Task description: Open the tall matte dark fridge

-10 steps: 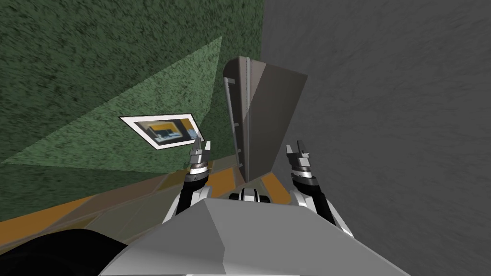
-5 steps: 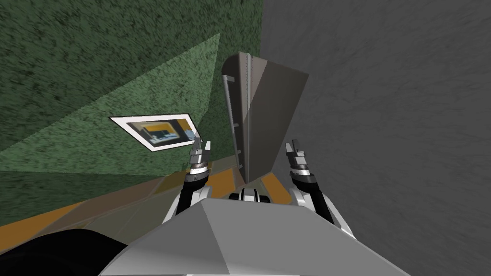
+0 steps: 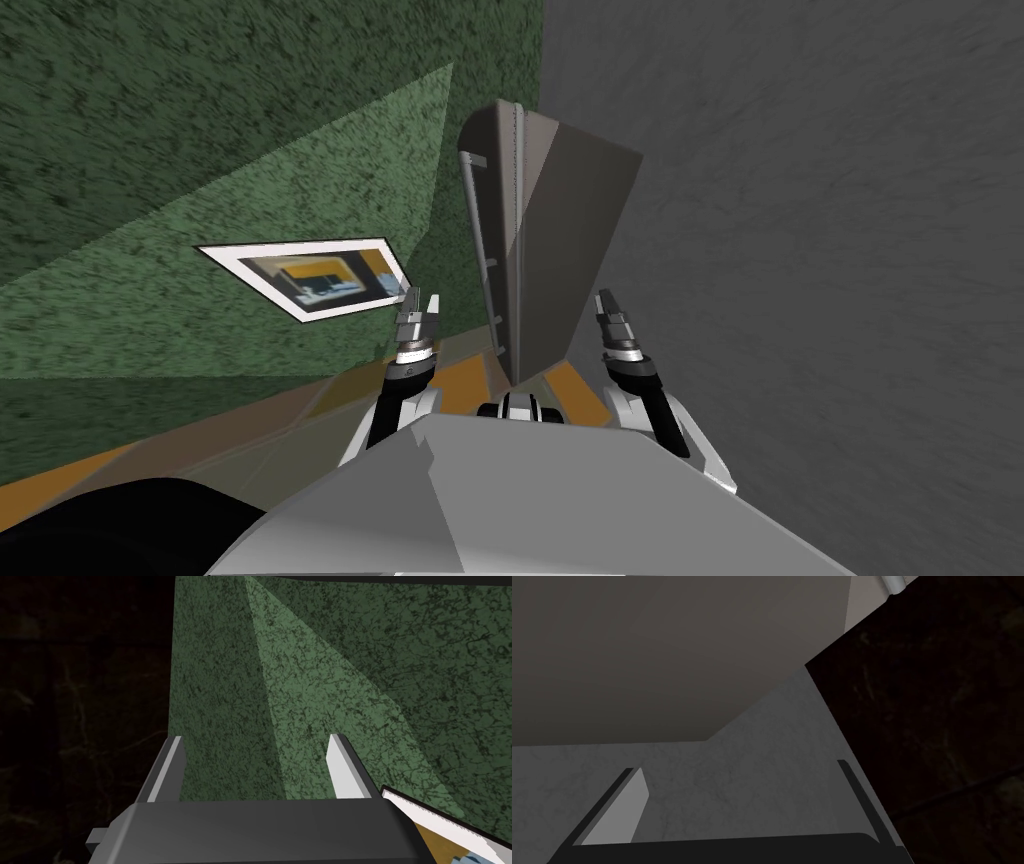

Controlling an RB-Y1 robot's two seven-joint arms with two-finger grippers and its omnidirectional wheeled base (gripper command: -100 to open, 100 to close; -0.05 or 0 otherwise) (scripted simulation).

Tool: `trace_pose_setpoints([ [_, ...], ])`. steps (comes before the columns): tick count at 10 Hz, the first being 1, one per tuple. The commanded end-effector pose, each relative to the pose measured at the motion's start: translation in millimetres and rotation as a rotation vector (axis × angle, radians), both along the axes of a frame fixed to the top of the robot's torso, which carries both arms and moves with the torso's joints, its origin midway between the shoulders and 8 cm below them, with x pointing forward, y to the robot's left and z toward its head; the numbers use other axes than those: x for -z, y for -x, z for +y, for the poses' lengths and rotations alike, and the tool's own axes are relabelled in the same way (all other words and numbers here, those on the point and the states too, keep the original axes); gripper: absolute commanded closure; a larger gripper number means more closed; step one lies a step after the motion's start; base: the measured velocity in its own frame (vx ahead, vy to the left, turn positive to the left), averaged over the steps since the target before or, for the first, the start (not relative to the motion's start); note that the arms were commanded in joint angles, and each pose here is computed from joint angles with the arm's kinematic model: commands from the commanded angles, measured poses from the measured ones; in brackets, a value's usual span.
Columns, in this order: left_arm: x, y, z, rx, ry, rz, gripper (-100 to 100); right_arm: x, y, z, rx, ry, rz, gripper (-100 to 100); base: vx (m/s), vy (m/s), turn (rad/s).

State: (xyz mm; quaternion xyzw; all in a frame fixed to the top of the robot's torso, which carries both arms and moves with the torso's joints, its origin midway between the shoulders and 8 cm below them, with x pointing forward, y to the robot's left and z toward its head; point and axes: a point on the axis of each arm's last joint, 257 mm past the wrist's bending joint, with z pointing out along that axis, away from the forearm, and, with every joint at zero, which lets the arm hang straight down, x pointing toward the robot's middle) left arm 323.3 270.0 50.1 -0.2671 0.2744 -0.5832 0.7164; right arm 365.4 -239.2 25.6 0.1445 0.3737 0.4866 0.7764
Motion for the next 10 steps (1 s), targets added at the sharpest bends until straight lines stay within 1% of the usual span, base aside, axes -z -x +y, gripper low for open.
trace_pose_setpoints([
  [1,0.0,0.0,0.0,0.0,0.0,0.0,0,-3.2,-2.8,7.2,0.055,0.111,-0.034,-100,0.046,0.039,-0.064],
  [2,0.0,0.0,0.0,0.0,0.0,0.0,0,-3.2,-2.8,7.2,0.073,0.13,-0.038,-100,0.037,0.04,-0.046],
  [3,0.0,0.0,0.0,0.0,0.0,0.0,0,-5.7,-5.3,12.0,0.097,0.191,-0.06,-100,0.035,0.053,-0.074],
  [4,0.0,0.0,0.0,0.0,0.0,0.0,0,-5.7,-5.3,12.0,0.117,0.211,-0.065,-100,0.037,0.042,-0.041],
  [5,0.0,0.0,0.0,0.0,0.0,0.0,0,-8.2,-8.0,16.9,0.141,0.27,-0.089,-100,0.047,0.048,-0.083],
  [6,0.0,0.0,0.0,0.0,0.0,0.0,0,-8.2,-8.0,16.9,0.16,0.29,-0.094,-100,0.036,0.043,-0.04],
  [7,0.0,0.0,0.0,0.0,0.0,0.0,0,-8.2,-8.0,16.9,0.165,0.295,-0.095,-100,0.016,0.015,0.011],
  [8,0.0,0.0,0.0,0.0,0.0,0.0,0,-10.6,-10.7,21.7,0.198,0.362,-0.123,-100,0.027,0.027,-0.076],
  [9,0.0,0.0,0.0,0.0,0.0,0.0,0,-10.6,-10.7,21.7,0.215,0.378,-0.127,-100,0.033,0.034,-0.049],
  [10,0.0,0.0,0.0,0.0,0.0,0.0,0,-12.8,-13.7,26.4,0.242,0.438,-0.154,-100,0.042,0.056,-0.074],
])
